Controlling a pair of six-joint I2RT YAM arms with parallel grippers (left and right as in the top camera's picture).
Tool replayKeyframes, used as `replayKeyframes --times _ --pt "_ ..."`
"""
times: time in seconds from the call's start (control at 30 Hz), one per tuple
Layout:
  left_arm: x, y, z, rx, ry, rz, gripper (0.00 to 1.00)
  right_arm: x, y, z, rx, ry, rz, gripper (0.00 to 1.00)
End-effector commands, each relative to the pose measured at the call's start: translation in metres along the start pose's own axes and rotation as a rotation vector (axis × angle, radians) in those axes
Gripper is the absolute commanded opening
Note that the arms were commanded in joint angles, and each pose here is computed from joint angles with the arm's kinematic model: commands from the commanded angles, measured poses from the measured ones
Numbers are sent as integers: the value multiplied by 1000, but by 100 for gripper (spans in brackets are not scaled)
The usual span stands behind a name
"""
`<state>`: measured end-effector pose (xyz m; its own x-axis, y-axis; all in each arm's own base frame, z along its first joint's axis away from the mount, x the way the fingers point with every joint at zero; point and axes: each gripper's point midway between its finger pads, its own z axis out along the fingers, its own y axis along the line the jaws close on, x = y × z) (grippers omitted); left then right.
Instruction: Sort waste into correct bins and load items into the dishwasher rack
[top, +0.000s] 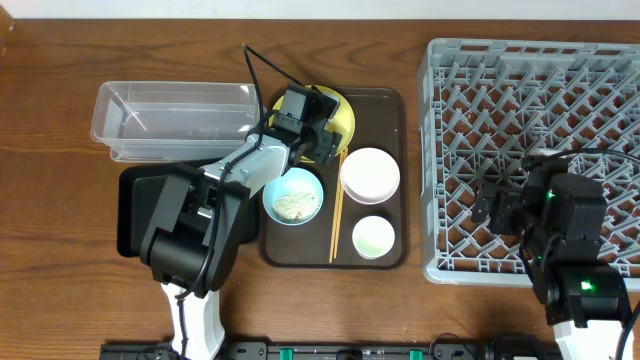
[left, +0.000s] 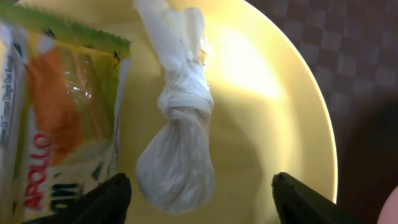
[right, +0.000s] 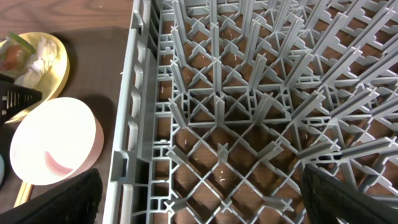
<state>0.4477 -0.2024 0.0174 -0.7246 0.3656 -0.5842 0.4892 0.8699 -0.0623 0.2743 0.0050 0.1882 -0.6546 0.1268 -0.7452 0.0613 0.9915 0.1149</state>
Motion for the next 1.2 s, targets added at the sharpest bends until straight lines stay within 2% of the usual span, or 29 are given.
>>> replayKeyframes --times 0.0,0.17,0.33,0.6,0.7,0.87,1.0,1.1,1.17 --pt "-5 2 1 -15 -9 17 69 -8 6 -5 -18 -21 5 99" --pt "-5 2 1 -15 -9 17 56 -8 6 -5 -19 -21 5 99" --pt "-4 2 1 -14 -4 16 47 -8 6 -5 -18 -21 5 99" --pt "-4 2 1 -14 -6 16 13 -8 6 -5 -18 -21 5 99" --pt "-5 2 -1 -15 -9 16 6 -8 6 -5 -18 -21 5 99" --pt "-18 0 -19 -13 -37 3 7 -8 6 -5 -18 -21 5 99" --pt "-42 -1 -58 -19 -104 -15 6 -8 6 -5 -18 -21 5 99" --pt "-56 7 -93 -49 -151 -80 6 -8 6 -5 -18 -21 5 99" --pt "-57 27 -114 -118 -166 -180 6 -8 6 -5 -18 -22 5 99"
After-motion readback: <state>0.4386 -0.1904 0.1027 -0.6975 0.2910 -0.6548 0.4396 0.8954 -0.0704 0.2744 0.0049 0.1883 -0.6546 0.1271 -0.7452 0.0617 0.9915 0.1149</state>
